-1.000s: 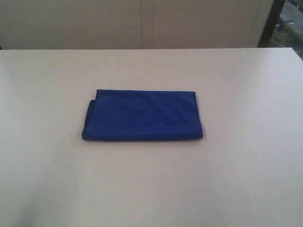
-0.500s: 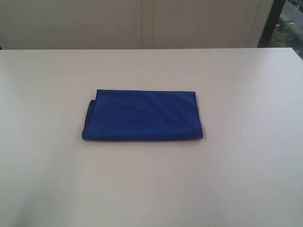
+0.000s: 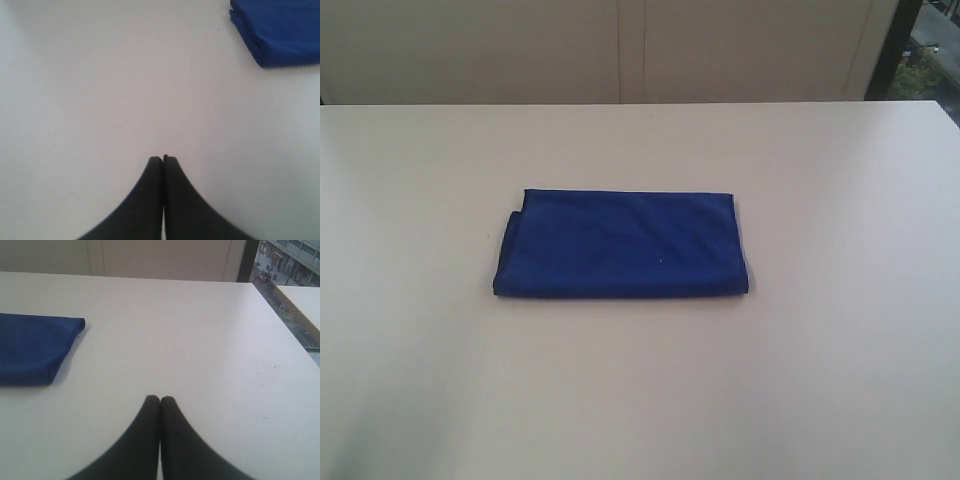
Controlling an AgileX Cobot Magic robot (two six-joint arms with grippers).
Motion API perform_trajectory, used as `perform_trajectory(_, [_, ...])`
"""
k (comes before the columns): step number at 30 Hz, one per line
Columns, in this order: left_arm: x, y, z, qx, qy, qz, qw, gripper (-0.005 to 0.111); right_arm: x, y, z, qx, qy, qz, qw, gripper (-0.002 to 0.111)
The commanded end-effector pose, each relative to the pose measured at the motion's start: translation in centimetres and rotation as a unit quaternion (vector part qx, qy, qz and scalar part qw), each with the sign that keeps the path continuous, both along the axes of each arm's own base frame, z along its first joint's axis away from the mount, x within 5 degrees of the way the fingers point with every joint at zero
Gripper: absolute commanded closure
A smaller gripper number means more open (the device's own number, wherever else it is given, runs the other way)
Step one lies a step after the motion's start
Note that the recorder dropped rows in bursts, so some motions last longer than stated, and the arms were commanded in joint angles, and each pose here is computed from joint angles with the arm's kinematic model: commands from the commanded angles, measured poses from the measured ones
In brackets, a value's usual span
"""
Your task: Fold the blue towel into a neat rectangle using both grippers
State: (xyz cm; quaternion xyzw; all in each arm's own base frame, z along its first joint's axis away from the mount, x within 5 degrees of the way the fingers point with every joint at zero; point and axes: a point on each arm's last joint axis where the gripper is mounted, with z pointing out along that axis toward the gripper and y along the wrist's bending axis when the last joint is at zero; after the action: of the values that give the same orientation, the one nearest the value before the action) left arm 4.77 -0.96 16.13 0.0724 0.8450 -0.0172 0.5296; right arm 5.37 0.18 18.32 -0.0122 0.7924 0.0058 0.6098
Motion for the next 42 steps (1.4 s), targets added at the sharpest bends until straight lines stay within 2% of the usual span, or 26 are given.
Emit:
perform_trajectory(1, [-0.06,-0.05,-0.38,-0.008,0.008,0.002,1.000,0.107,0.00,0.01,-0.03,-0.002,-0.006,0.003,1.000,0.108])
perform_trajectory(35, [-0.10,-0.26,-0.36,-0.006,0.007,-0.021,1.000,0.107,0.00,0.01,-0.03,-0.002,-0.006,0.003,1.000,0.108])
perform_trajectory(39, [-0.07,0.03,-0.40,0.023,0.005,-0.018,1.000,0.107,0.00,0.01,-0.03,-0.002,-0.006,0.003,1.000,0.108])
perform_trajectory(42, [-0.07,0.03,-0.38,0.021,0.005,-0.017,1.000,0.107,0.00,0.01,-0.03,-0.002,-0.006,0.003,1.000,0.108])
